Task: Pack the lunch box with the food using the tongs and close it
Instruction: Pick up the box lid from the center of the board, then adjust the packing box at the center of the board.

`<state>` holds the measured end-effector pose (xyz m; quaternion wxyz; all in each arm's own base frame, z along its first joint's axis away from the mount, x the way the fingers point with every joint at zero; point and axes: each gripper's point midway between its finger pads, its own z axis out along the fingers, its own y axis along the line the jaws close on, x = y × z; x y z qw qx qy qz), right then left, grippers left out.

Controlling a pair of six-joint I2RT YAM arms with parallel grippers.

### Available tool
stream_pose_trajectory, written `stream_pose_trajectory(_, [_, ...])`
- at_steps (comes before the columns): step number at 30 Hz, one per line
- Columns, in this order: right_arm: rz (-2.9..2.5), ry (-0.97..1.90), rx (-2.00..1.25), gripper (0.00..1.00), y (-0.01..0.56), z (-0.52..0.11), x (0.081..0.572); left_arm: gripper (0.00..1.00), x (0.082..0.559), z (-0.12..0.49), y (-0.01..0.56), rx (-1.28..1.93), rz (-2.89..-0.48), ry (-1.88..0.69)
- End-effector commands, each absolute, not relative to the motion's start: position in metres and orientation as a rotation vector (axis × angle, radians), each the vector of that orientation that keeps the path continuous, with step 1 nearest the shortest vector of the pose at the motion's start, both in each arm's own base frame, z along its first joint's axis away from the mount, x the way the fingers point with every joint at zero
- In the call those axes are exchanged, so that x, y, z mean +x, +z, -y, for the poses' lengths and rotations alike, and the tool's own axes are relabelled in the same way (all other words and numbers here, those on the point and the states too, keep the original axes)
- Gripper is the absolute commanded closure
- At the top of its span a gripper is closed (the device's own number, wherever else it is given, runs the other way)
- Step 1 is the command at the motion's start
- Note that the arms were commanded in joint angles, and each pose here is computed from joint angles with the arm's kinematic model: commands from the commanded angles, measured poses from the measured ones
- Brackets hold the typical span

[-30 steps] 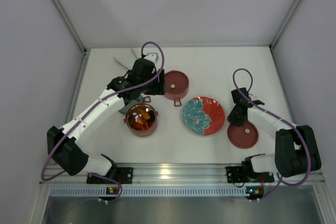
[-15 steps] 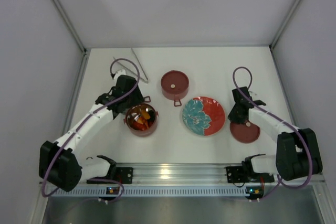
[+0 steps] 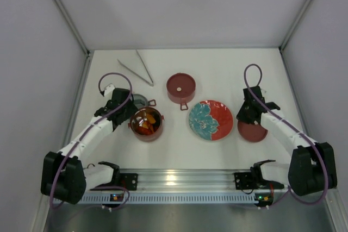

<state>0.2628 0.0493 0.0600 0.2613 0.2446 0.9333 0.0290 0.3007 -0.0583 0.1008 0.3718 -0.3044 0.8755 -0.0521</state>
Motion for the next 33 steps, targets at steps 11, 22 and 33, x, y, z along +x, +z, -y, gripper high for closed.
stream_pose_trajectory(11, [-2.43,0.252,0.528,1.0,0.127,-0.074,0.281,0.6,0.306,0.088,0.084,-0.815,-2.234,-0.361])
stream_pose_trajectory(22, [-2.4,0.331,0.335,1.0,0.173,-0.139,0.291,0.6,0.31,0.163,0.094,-0.664,-2.265,-0.445])
stream_pose_trajectory(33, [-2.414,0.423,0.121,1.0,0.197,-0.217,0.284,0.56,0.318,0.196,0.113,-0.573,-2.233,-0.464])
